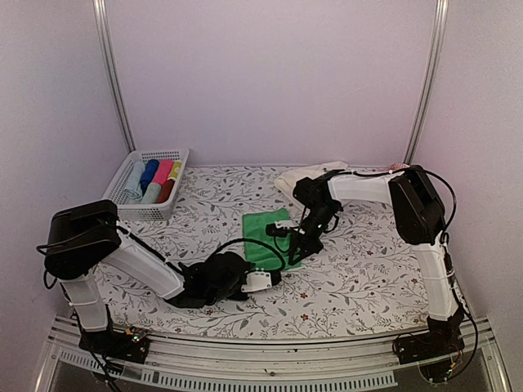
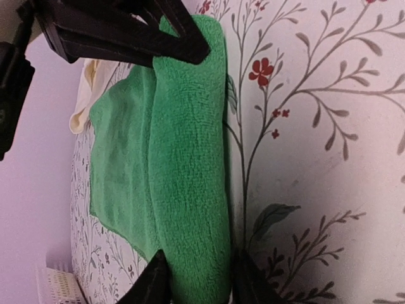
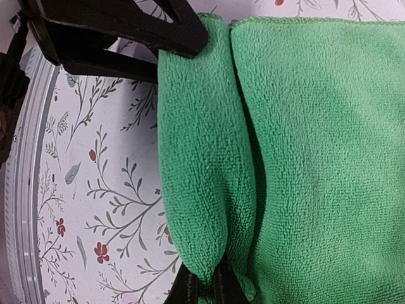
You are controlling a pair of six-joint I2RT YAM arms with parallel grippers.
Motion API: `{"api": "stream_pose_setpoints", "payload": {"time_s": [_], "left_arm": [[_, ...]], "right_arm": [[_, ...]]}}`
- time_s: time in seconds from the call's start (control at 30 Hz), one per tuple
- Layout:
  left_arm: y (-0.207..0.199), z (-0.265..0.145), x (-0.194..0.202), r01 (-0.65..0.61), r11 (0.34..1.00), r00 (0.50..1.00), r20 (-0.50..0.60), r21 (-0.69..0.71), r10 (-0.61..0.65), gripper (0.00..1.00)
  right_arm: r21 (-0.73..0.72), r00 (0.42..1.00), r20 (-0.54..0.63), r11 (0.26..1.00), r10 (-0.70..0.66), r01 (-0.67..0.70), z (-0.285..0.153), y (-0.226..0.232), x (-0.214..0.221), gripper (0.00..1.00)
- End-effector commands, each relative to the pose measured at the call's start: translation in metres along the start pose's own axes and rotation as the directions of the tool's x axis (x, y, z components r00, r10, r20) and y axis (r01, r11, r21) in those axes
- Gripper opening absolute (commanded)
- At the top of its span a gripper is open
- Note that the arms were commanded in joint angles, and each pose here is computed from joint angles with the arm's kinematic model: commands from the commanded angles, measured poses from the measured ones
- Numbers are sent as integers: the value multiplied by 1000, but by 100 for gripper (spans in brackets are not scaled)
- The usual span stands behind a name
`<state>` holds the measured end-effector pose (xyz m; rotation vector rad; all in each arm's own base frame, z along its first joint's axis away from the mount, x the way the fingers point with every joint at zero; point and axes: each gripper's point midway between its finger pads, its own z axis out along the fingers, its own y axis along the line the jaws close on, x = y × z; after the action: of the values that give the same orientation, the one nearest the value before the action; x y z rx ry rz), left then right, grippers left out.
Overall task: Roll the towels
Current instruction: Roll the towel at the center of the board.
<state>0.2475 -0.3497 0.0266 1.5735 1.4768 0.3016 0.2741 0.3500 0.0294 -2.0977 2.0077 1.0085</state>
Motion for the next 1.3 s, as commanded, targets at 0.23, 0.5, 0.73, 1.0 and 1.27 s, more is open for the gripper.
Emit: {"api": "stream_pose_setpoints", "payload": {"time_s": [0.23, 0.5, 0.73, 1.0, 1.27], "left_arm": [[-9, 2, -22, 84, 991, 995, 40, 107, -88, 1], [-15, 4, -10, 216, 952, 976, -83, 215, -203, 0], [-20, 2, -5, 330, 888, 943, -161, 320, -292, 0], [-18, -10, -17, 411, 779, 909, -148, 473, -390, 0], [-15, -14, -20, 494, 652, 854, -179, 575, -488, 0]], "right_arm": [[-40, 996, -44, 996, 72, -74, 7, 1, 17, 4], [-31, 997, -52, 998, 56, -58, 5, 1, 19, 11], [145, 992, -87, 984, -90, 102, -18, -2, 25, 26], [445, 933, -132, 821, -336, 358, -57, -8, 16, 36], [525, 790, -125, 635, -601, 566, -57, 33, 6, 39]]}}
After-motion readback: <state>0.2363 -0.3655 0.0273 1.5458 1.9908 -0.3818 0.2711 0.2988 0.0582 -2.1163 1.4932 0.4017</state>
